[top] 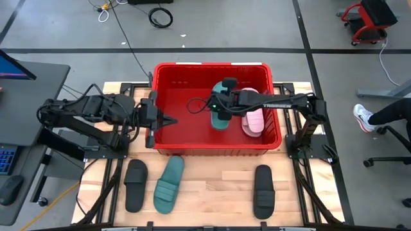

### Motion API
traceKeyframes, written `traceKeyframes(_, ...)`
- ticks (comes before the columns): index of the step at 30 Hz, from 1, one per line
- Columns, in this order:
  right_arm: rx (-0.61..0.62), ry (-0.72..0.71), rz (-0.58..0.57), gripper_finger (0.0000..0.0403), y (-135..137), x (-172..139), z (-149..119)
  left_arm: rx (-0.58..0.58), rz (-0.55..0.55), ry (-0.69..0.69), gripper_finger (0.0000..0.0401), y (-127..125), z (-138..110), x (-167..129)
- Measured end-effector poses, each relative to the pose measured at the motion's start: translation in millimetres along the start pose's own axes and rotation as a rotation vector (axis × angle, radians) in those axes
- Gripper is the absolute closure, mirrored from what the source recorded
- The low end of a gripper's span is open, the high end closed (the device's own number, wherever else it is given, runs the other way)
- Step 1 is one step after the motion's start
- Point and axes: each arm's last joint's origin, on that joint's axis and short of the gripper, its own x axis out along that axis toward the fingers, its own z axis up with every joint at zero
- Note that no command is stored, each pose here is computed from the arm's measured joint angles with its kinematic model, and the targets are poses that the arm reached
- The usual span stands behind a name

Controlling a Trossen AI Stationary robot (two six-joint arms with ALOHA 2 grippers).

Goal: Pick and place slides into bin
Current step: Put the right blue slipper into the red bin

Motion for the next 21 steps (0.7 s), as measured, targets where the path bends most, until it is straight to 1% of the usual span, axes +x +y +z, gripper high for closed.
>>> traceKeyframes(4,-0.040,0.006,-0.007,0.0394,20.7,24.8,-12.3,0.027,0.035,0.006,0.0378,7.3,-0.7,1.4)
traceKeyframes(10,-0.132,-0.026,-0.019,0.0389,50.2,53.0,-24.2,0.008,0.157,-0.009,0.0386,32.7,0.0,4.7)
traceKeyframes(15,-0.106,-0.042,0.023,0.0389,58.7,66.8,-31.6,0.045,0.242,-0.062,0.0394,52.7,5.0,10.6)
traceKeyframes(19,-0.077,-0.043,0.089,0.0374,58.3,76.4,-36.2,0.029,0.259,-0.126,0.0386,64.3,9.8,13.4)
traceKeyframes(21,-0.065,-0.057,0.117,0.0369,57.8,80.6,-36.1,0.026,0.256,-0.123,0.0377,67.9,8.6,14.6)
